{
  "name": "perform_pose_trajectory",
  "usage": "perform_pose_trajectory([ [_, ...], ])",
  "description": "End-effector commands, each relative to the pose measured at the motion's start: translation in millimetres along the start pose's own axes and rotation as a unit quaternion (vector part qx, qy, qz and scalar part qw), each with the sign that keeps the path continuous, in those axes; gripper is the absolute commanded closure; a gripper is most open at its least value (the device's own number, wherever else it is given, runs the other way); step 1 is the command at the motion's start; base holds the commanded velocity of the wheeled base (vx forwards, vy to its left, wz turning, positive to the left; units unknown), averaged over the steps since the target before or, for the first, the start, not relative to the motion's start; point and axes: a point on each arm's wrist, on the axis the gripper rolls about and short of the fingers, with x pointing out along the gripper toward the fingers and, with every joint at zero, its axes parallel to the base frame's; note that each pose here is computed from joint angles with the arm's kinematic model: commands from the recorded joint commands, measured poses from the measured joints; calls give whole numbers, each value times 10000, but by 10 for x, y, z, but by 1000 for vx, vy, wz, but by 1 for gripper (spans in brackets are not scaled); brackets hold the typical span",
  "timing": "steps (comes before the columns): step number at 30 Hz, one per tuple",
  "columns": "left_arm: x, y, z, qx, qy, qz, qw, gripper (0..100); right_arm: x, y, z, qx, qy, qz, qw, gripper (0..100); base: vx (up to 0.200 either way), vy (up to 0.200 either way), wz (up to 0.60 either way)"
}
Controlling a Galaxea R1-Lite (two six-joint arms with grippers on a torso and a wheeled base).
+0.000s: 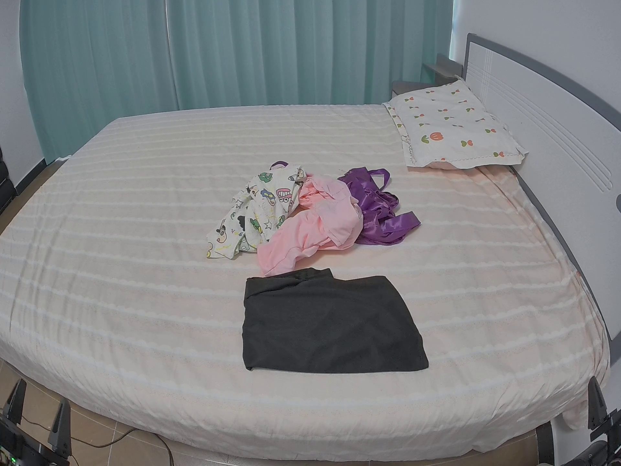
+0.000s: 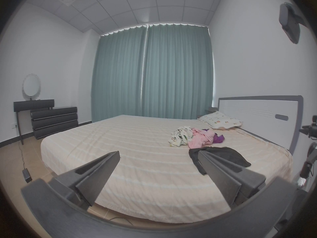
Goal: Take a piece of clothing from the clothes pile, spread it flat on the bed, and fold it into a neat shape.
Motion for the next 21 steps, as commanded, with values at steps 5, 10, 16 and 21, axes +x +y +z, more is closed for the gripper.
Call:
perform_pose_trajectory([
  [5, 16, -7, -70, 371, 229, -219, 9988, 0, -4, 3, -20, 272, -44, 30, 9996, 0, 0, 0, 0],
  [10, 16, -7, -73, 356, 245, -218, 9988, 0, -5, 14, -22, 453, -42, 277, 9986, 0, 0, 0, 0],
  [16, 16, -7, -73, 349, 245, -210, 9989, 0, -6, 29, -19, 651, -57, 607, 9960, 0, 0, 0, 0],
  [21, 16, -7, -73, 341, 245, -210, 9989, 0, -12, 41, -24, 639, 17, 870, 9942, 0, 0, 0, 0],
])
